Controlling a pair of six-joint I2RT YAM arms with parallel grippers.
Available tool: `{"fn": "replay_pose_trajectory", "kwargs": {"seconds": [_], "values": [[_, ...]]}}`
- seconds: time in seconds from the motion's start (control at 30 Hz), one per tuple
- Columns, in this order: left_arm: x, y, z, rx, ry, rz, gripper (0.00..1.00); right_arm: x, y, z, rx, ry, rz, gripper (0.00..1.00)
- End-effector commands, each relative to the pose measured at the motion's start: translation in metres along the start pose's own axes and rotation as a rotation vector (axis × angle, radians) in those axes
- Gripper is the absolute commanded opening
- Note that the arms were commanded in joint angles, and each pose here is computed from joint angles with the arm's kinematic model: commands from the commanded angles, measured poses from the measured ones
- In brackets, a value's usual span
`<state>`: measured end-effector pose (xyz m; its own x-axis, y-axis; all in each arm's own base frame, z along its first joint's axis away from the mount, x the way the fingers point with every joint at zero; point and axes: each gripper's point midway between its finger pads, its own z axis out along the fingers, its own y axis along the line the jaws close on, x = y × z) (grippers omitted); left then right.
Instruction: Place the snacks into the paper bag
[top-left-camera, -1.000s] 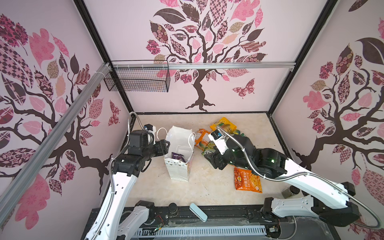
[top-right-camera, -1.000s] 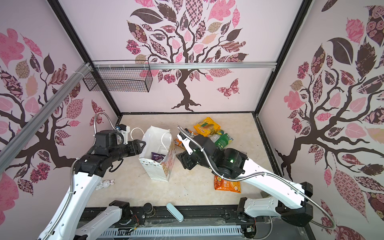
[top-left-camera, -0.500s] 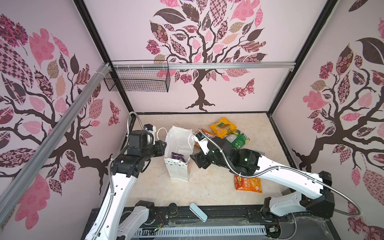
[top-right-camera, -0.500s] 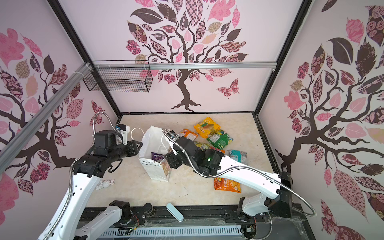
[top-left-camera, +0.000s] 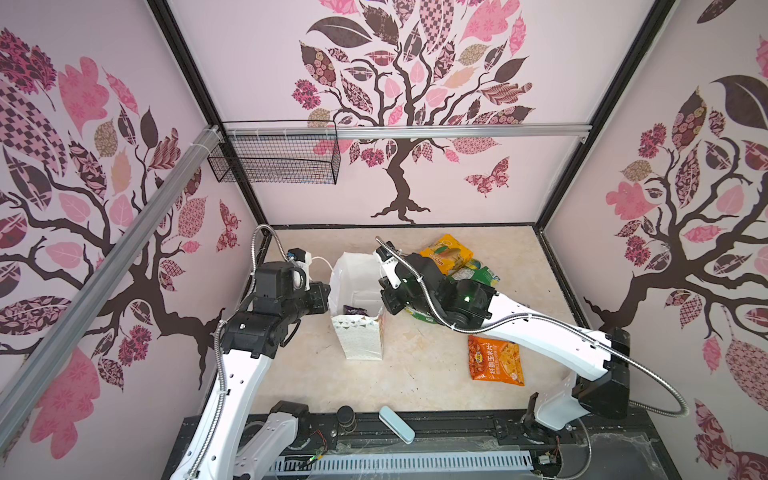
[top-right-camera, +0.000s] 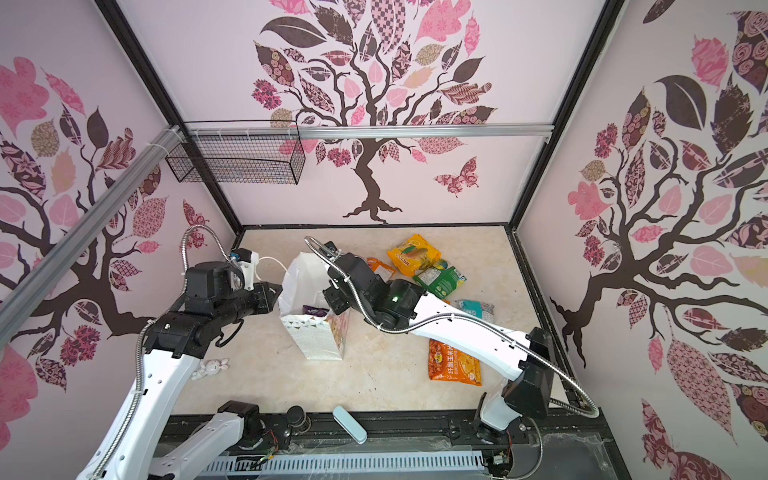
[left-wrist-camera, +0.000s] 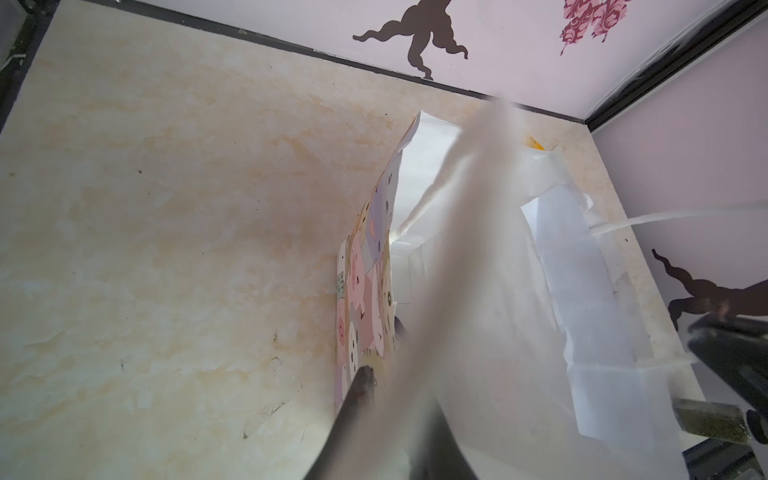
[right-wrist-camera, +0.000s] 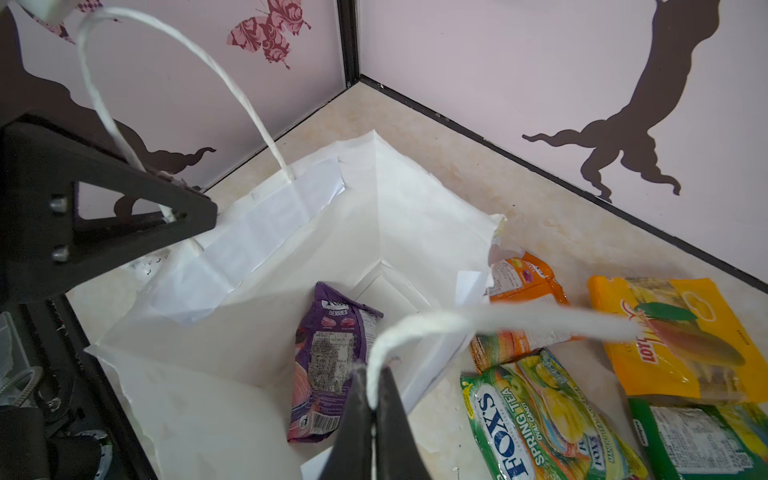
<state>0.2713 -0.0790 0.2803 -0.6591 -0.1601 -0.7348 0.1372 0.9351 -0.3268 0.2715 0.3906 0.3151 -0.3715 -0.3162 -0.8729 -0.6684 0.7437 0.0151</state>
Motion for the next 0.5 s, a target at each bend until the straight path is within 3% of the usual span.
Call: {"fn": "replay_pose_trajectory", "kwargs": {"seconds": [0.0, 0.23, 0.37, 0.43, 0.47], "values": [[0.004, 0.001, 0.000, -0.001, -0.008, 0.019, 0.16, -0.012, 0.006, 0.008, -0.013, -0.020, -0.087, 0.00], [0.001, 0.012, -0.011, -0.070, -0.048, 0.032, 0.10, -0.025, 0.016, 0.017, -0.053, -0.100, -0.164, 0.00], [-0.002, 0.009, -0.012, -0.059, -0.047, 0.037, 0.08, -0.021, 0.009, 0.023, -0.046, -0.077, -0.164, 0.00], [0.001, 0.005, -0.009, -0.033, -0.027, 0.034, 0.13, -0.017, 0.008, 0.021, -0.048, -0.064, -0.160, 0.19], [0.001, 0.003, -0.009, -0.022, -0.024, 0.031, 0.16, -0.016, 0.007, 0.020, -0.049, -0.064, -0.154, 0.24]]}}
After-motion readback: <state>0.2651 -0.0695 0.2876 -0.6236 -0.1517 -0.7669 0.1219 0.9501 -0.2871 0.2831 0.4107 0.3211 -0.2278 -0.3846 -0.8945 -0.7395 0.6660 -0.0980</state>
